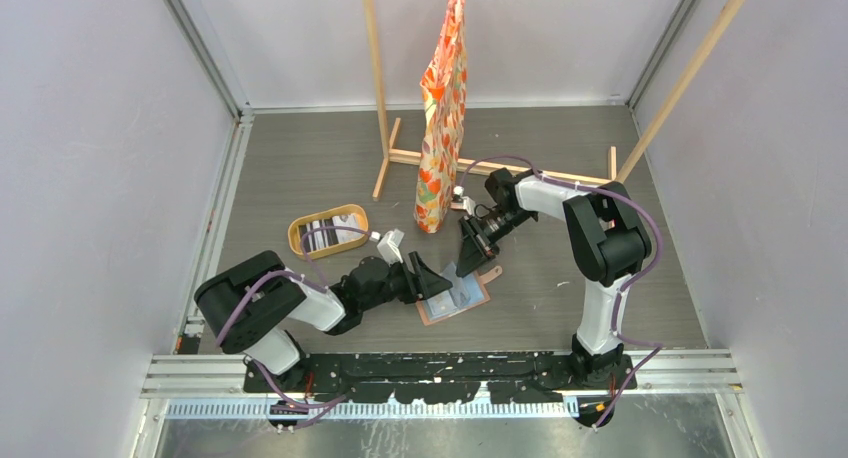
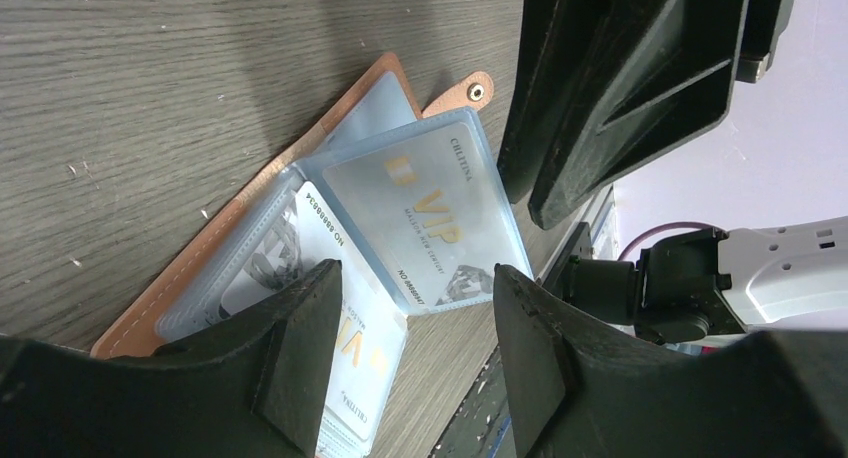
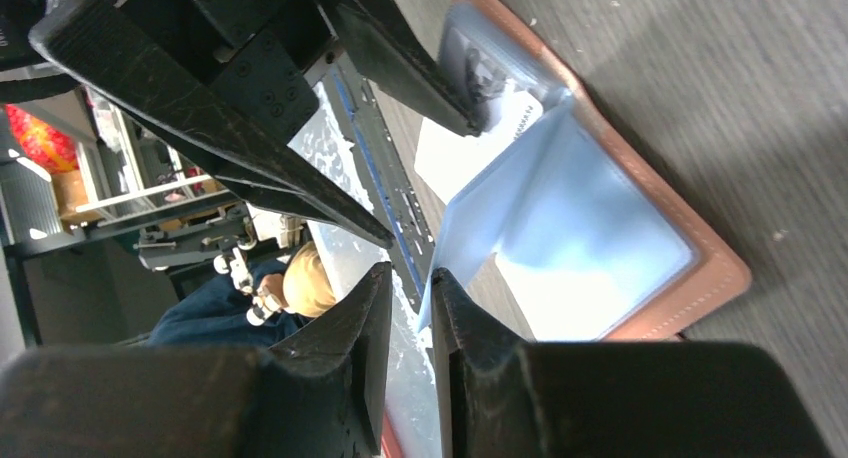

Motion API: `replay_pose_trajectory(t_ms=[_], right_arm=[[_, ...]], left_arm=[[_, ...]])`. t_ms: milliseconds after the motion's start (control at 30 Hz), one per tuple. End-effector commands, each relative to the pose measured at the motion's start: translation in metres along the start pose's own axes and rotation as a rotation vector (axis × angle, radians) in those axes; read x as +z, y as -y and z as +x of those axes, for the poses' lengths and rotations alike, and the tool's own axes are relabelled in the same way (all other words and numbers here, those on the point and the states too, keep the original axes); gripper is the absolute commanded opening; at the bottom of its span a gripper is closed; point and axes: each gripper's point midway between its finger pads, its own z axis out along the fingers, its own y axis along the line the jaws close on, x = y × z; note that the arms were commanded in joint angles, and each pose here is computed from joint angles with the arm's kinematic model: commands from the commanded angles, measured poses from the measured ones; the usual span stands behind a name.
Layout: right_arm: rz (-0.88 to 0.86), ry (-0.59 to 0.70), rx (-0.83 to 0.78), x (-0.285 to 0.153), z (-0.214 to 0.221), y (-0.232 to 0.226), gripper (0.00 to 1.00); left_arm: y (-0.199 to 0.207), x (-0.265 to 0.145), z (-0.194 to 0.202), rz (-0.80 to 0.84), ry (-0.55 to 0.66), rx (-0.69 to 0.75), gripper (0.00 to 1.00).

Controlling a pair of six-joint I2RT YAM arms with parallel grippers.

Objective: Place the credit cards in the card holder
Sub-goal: Insert the credit card into the card holder.

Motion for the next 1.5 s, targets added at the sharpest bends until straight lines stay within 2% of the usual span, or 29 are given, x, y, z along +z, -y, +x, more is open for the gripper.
replay_pose_trajectory(t_ms=[0, 200, 333, 533, 1000, 1467], right_arm=[[-0.084, 0.006, -0.061, -0.002, -0.005, -0.027, 0.26], [-0.076, -0.015, -0.049, 0.003, -0.002, -0.022, 0.25], [-0.053, -0.035, -0.047, 0.008, 0.000, -0.017, 0.16], [-0.043, -0.055, -0.042, 0.014, 0.002, -0.015, 0.12], [-0.057, -0.088, -0.043, 0.023, 0.007, -0.018, 0.10], [-0.077, -0.111, -0.043, 0.025, 0.010, -0.019, 0.11]], left_arm=[[0.011, -0.001, -0.008, 0.053, 0.032, -0.001, 0.59], [0.010, -0.002, -0.009, 0.056, 0.038, -0.009, 0.59], [0.009, -0.003, -0.010, 0.062, 0.048, -0.018, 0.62], [0.009, -0.004, -0.011, 0.072, 0.053, -0.029, 0.66], [0.006, -0.003, -0.013, 0.069, 0.059, -0.049, 0.69], [-0.005, -0.001, -0.016, 0.039, 0.064, -0.103, 0.68]])
